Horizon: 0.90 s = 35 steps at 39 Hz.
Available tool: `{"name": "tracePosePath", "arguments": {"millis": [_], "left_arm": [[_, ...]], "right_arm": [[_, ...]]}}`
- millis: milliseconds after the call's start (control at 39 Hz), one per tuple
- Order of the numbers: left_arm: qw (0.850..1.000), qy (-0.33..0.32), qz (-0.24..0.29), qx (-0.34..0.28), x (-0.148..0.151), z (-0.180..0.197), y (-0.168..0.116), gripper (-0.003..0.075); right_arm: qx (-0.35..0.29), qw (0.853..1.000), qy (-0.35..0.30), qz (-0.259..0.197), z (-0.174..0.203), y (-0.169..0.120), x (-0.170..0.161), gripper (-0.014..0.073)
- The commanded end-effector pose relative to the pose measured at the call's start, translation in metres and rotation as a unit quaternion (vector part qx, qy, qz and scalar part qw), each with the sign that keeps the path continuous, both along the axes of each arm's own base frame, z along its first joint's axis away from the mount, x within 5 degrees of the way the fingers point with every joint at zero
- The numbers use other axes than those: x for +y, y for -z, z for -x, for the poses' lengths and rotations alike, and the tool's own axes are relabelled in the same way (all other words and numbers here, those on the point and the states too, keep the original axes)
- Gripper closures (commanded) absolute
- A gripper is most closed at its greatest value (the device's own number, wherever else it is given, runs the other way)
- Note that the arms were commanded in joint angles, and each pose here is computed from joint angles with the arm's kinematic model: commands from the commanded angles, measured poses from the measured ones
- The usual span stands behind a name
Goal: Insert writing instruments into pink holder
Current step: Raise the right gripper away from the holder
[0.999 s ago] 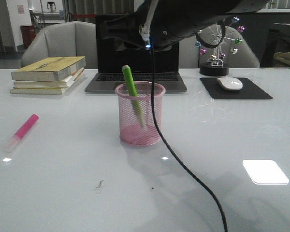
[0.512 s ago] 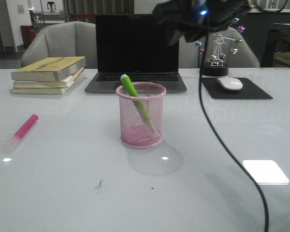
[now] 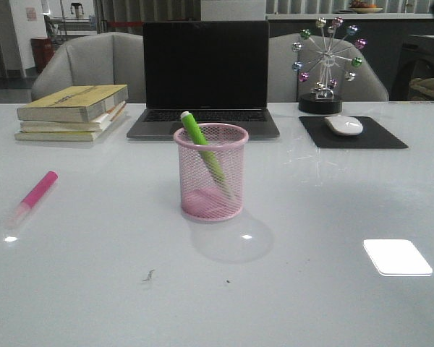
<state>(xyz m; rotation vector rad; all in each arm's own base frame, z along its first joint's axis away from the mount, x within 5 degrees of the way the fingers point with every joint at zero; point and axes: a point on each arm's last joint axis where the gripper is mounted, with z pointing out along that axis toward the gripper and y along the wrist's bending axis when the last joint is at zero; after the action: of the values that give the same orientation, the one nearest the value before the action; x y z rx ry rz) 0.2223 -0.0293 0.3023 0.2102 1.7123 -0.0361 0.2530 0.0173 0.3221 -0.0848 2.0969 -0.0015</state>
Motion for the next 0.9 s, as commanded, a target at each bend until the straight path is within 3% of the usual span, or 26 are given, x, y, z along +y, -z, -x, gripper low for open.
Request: {"name": "tracePosePath", "arguments": {"millis": [0, 179, 410, 666, 871], "left_arm": [[0.998, 0.006, 0.022, -0.063, -0.002, 0.0, -0.023, 0.0283], [0.998, 0.006, 0.022, -0.063, -0.002, 0.0, -0.023, 0.0283], [0.998, 0.009, 0.021, -0.053, -0.004, 0.0, -0.021, 0.0283], [0.999, 0.015, 0.018, 0.046, -0.016, -0.019, -0.017, 0.0283], [0.988, -0.001, 0.048, 0.149, -0.022, -0.052, -0.021, 0.0283]], "right_arm": [[-0.049, 0.999, 0.019, 0.013, 0.022, -0.011, -0.014, 0.022], [0.001, 0.999, 0.028, 0.02, 0.052, 0.026, -0.019, 0.022], [0.03, 0.999, 0.028, 0.021, 0.059, 0.043, -0.019, 0.022], [0.031, 0.999, 0.028, 0.021, 0.059, 0.043, -0.019, 0.022], [0.035, 0.999, 0.028, 0.021, 0.059, 0.044, -0.019, 0.022]]}}
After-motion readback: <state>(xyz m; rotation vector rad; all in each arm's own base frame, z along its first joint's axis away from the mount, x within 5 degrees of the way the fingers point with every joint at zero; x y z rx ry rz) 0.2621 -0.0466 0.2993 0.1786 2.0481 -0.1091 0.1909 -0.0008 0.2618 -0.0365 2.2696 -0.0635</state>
